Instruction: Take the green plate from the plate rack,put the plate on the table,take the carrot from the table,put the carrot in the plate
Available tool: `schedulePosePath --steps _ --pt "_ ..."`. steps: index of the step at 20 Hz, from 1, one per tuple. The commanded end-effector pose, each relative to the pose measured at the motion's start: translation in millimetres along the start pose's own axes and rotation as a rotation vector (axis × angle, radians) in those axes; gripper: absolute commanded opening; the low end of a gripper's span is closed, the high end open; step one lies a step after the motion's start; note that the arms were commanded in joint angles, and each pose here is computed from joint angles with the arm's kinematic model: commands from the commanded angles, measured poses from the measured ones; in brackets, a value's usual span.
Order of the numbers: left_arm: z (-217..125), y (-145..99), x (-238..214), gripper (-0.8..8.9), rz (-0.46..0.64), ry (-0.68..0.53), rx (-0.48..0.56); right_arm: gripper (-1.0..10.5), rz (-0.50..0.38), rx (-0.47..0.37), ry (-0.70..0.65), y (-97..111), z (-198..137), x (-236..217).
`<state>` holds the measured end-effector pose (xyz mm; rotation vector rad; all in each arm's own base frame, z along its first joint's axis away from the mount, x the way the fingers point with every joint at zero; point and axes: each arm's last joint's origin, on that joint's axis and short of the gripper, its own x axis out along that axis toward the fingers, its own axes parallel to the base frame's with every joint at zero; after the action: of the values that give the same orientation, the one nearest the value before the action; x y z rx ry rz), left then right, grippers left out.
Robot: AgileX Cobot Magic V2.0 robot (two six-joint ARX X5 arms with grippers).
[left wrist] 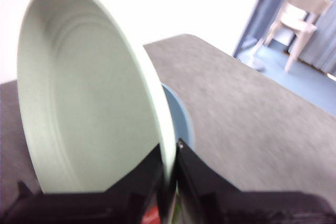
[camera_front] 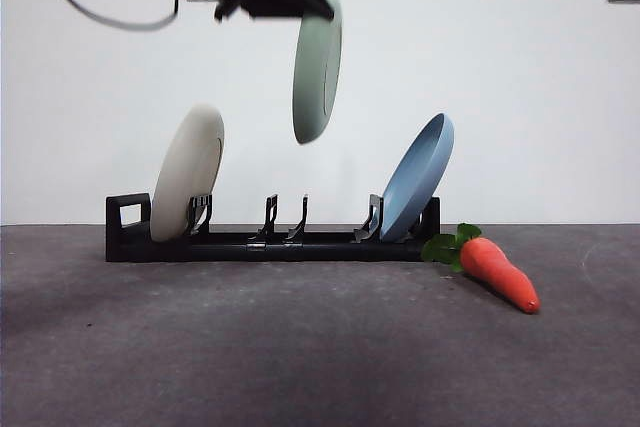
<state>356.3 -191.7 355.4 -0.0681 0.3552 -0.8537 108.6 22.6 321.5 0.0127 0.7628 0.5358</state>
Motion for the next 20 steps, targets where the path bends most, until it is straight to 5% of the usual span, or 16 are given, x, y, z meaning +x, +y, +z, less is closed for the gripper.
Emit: schedulePosePath --steps 1,6,9,20 --pt "9 -33 -20 -0.07 -0.027 0.051 0.164 6.6 0.001 -0.003 -0.008 0 1 -1" --pt "-7 -95 -59 -0.06 0.128 0.363 0.431 6.6 0.001 -0.002 -0.008 0 1 -1" --pt "-28 -117 -61 -0.06 0.130 0.540 0.502 6.6 0.001 -0.003 -0.009 0 1 -1" --pt "-172 -145 -30 -0.06 0.194 0.756 0.804 6.6 0.001 -0.003 -0.009 0 1 -1"
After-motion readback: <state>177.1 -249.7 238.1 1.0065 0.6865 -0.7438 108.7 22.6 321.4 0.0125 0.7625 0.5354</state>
